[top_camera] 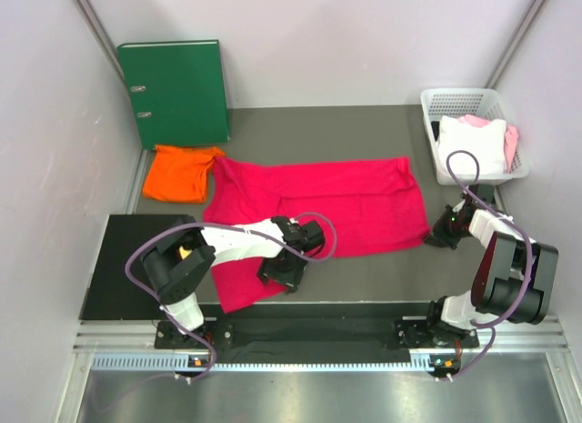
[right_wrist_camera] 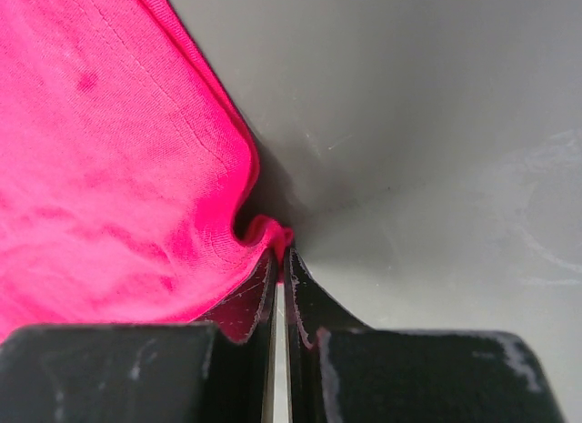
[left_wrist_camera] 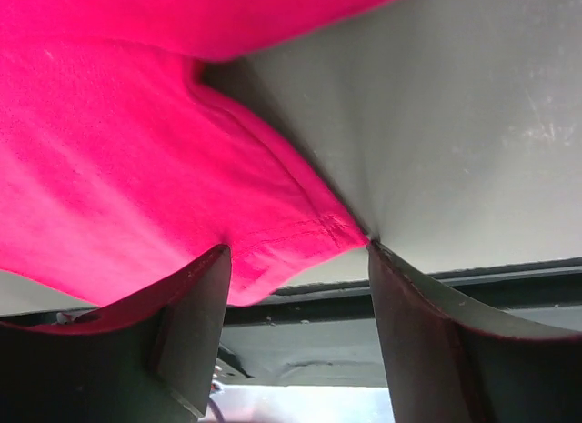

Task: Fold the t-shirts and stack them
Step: Grap the side of the flattened tshirt closest away from the robot with both arms

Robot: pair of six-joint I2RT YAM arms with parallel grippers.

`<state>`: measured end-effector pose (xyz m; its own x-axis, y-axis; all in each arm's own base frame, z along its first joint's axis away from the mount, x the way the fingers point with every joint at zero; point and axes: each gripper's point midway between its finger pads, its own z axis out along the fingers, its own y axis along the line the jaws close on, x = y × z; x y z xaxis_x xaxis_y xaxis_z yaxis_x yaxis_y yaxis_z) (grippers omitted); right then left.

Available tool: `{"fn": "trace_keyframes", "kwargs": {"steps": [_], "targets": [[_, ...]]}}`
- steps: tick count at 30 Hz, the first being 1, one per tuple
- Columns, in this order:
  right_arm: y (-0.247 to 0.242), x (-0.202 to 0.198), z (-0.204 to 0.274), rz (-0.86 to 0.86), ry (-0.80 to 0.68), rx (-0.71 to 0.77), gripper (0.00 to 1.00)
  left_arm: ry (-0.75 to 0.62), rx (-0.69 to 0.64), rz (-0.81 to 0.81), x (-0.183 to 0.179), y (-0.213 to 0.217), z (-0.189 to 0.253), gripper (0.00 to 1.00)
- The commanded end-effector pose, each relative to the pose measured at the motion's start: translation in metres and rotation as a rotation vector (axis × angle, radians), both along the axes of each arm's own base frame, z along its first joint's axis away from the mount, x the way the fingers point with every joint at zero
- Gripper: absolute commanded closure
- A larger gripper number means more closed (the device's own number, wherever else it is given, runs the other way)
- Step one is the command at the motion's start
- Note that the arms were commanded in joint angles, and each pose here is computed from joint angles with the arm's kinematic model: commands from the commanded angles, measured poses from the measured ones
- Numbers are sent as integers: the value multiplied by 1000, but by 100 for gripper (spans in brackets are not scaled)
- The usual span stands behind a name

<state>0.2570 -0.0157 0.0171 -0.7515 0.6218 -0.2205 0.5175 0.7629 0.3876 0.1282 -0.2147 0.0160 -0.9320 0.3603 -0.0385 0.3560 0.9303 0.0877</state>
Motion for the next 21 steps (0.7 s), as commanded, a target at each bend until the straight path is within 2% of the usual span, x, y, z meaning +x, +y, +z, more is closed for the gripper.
{"fn": "trace_keyframes", "kwargs": {"steps": [1,6,7,11,13,21], "targets": [[1,7,7,30,-45,-3,100,-9,-34,54,-12,-10,-1,33],[4,5,5,33,-47,10,100,4,9,120,-28,6,-9,36],[5,4,5,32,-43,14,100,0,34,131,-28,12,-11,39],[7,5,6,37,-50,23,100,-25,167,195,-32,40,-15,43],[8,5,7,40,-58,29,100,-41,240,206,-30,50,-13,41],[9,6,6,45,-62,37,99,-117,299,201,-15,58,-7,30]]}}
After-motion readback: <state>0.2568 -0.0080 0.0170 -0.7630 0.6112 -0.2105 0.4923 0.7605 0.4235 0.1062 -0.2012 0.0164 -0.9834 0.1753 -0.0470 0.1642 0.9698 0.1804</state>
